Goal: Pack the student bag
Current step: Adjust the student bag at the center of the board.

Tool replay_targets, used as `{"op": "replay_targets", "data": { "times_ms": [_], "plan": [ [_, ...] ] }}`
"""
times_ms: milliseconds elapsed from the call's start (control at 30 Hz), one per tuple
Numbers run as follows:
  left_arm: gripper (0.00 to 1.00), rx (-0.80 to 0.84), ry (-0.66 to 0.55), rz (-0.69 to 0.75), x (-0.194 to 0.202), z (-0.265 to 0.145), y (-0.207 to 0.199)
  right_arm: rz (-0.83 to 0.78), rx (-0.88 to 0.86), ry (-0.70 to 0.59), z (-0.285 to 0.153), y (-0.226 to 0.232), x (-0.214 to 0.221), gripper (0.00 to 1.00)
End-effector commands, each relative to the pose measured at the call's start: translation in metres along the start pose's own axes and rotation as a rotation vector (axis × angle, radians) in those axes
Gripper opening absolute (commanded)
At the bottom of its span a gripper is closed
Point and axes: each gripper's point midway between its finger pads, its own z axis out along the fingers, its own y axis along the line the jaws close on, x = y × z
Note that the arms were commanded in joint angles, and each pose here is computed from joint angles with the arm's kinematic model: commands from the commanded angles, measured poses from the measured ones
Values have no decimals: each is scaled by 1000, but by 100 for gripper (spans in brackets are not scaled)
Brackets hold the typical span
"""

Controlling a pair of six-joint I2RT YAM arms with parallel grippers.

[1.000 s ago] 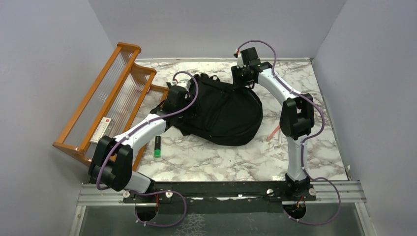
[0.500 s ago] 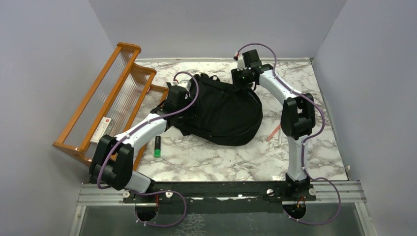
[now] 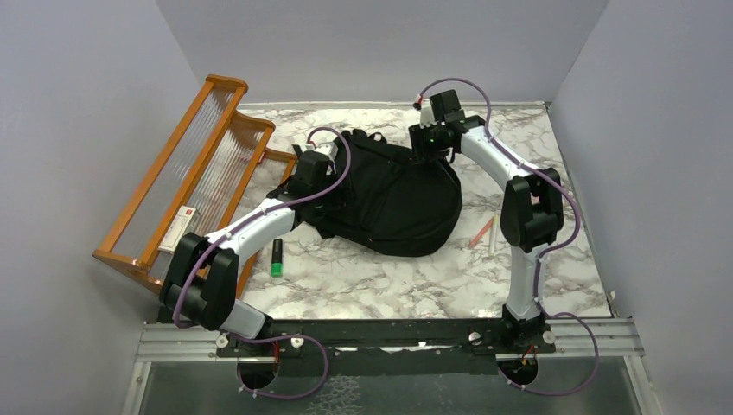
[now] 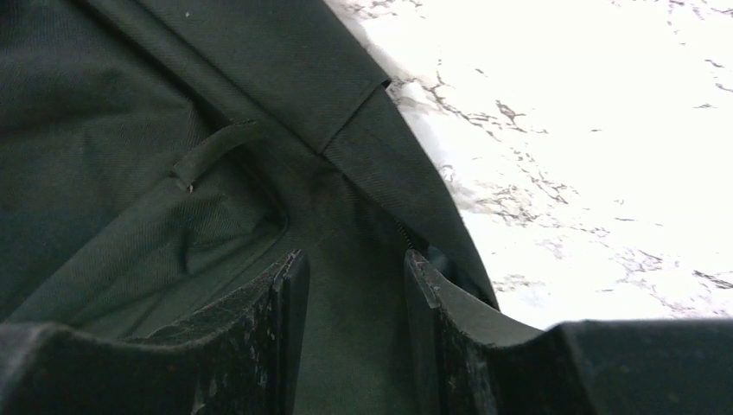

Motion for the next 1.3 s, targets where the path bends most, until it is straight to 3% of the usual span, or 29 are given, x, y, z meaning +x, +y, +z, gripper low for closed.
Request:
{"op": "replay_targets", "data": {
  "times_ms": [0, 667, 1033, 1267],
  "plan": [
    [75, 39, -42, -2, -19, 0, -11, -14, 97, -21, 2, -20, -13, 50],
    [75, 37, -42, -2, -17, -2, -10, -37, 17, -1, 31, -13, -22, 58],
    [75, 44, -37, -4, -16, -1, -11, -84, -126, -128, -17, 21, -34, 56],
    [75, 115, -43, 34, -24, 0, -26, -68, 19, -46, -6, -6, -14, 54]
  ]
}}
